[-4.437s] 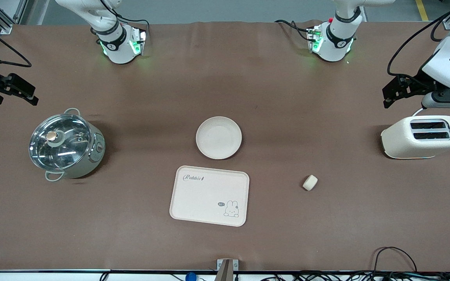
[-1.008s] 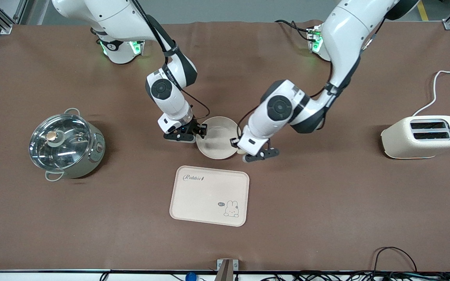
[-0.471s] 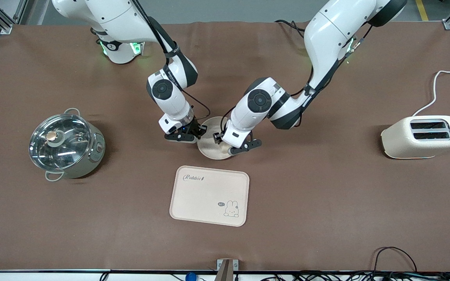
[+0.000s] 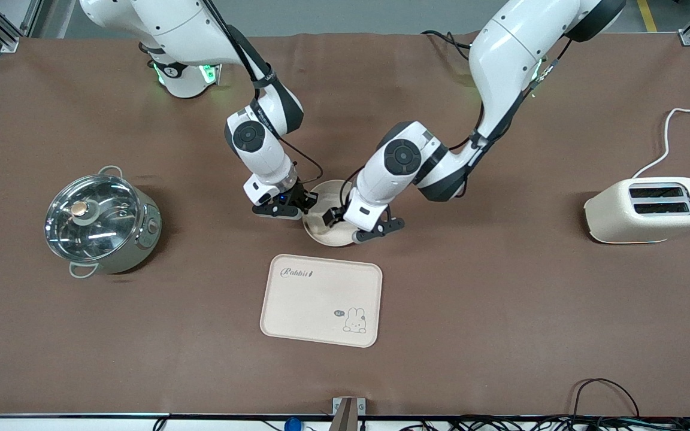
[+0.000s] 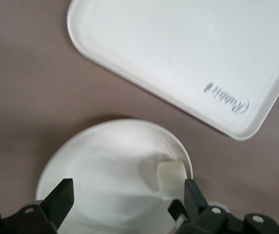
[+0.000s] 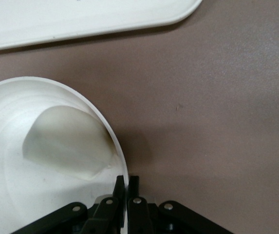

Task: Place bun in plate and plate on tray
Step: 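Slide the plate onto the tray with the right gripper while the left gripper withdraws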

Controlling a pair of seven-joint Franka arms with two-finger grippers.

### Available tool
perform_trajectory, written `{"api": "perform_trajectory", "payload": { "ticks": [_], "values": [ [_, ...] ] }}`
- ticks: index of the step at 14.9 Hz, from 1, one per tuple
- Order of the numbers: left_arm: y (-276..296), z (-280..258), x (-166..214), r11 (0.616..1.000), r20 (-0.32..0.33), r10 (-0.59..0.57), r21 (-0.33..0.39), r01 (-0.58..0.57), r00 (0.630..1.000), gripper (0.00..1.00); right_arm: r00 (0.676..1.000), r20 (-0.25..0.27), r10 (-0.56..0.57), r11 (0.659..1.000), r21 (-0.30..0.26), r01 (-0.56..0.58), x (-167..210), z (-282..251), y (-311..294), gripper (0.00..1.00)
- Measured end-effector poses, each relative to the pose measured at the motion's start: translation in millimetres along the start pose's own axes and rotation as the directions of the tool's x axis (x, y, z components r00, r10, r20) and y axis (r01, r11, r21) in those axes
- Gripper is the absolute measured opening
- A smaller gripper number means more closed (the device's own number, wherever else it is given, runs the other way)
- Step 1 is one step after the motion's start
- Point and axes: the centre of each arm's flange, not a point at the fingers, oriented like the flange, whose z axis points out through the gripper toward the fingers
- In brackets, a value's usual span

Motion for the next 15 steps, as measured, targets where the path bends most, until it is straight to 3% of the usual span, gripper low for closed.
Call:
{"api": "perform_trajectory", "payload": {
  "ticks": [3,5,8,12,15],
  "values": [
    [-41,-65,74,0.975,-0.060,0.207,0.091,-0.201,0.977,1.00,0.999,-0.032,0.010,1.000,0.023,-0.009,13,-13,-3,0.04],
    [-79,-124,119,0.937,-0.045,0.321,0.163,-0.310,0.946,1.00,0.999,-0.035,0.031,0.999,0.027,-0.030,34,-32,-3,0.04],
    [-129,-211,164,0.907,-0.018,0.364,0.236,-0.350,0.931,1.00,0.999,-0.027,0.030,0.999,0.034,-0.029,88,-78,-6,0.04],
    [-180,-318,191,0.876,0.010,0.399,0.292,-0.384,0.917,1.00,0.996,-0.059,0.061,0.997,0.054,-0.058,152,-89,8,0.04],
    [-215,-377,191,0.871,0.026,0.427,0.257,-0.419,0.904,1.00,0.995,-0.065,0.081,0.995,0.064,-0.077,180,-55,4,0.04]
  ]
}}
